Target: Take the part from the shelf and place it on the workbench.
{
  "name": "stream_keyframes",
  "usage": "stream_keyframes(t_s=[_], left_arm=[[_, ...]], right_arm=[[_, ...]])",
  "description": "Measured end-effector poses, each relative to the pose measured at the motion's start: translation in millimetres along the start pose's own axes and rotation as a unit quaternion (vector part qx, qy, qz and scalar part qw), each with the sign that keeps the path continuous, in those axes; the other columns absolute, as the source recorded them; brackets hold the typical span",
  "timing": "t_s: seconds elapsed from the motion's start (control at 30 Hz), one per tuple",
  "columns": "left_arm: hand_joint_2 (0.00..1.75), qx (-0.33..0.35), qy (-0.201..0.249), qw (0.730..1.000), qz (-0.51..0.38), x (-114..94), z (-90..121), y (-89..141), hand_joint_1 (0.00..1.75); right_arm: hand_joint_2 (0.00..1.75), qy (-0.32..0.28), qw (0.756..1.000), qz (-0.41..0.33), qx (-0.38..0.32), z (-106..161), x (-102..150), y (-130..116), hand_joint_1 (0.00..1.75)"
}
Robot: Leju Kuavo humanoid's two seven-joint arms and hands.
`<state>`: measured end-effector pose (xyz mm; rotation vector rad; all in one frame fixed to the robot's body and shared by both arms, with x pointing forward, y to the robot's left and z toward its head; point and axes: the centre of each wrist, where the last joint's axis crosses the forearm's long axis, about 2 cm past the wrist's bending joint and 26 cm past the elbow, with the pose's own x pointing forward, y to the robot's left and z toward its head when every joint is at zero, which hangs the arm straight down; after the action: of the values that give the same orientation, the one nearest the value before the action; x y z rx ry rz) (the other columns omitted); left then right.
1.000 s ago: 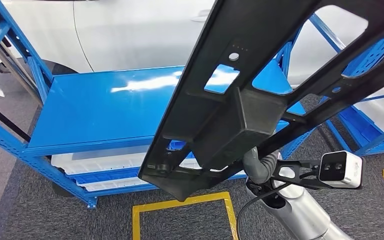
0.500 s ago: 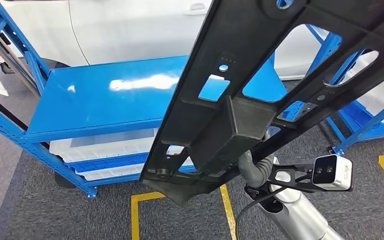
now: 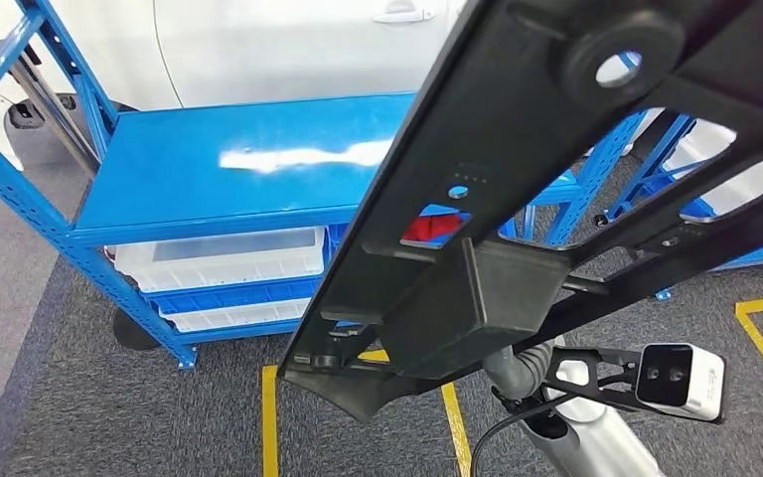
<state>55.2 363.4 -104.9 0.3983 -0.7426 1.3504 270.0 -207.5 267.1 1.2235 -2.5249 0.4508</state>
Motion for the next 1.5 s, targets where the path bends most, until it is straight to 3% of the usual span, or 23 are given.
stream_keyframes(t_s=[0.87, 1.5], left_arm=[[1.75, 0.039, 0.052, 0.998, -0.011, 12.0, -7.6, 6.6, 0.00], [1.75, 0.034, 0.070, 0.997, -0.010, 7.6, -4.5, 9.9, 0.00]], right_arm=[[1.75, -0.038, 0.999, -0.007, -0.006, -21.1, -7.0, 10.4, 1.75], [1.75, -0.007, 0.999, 0.007, -0.032, 5.2, 5.7, -17.2, 1.75]])
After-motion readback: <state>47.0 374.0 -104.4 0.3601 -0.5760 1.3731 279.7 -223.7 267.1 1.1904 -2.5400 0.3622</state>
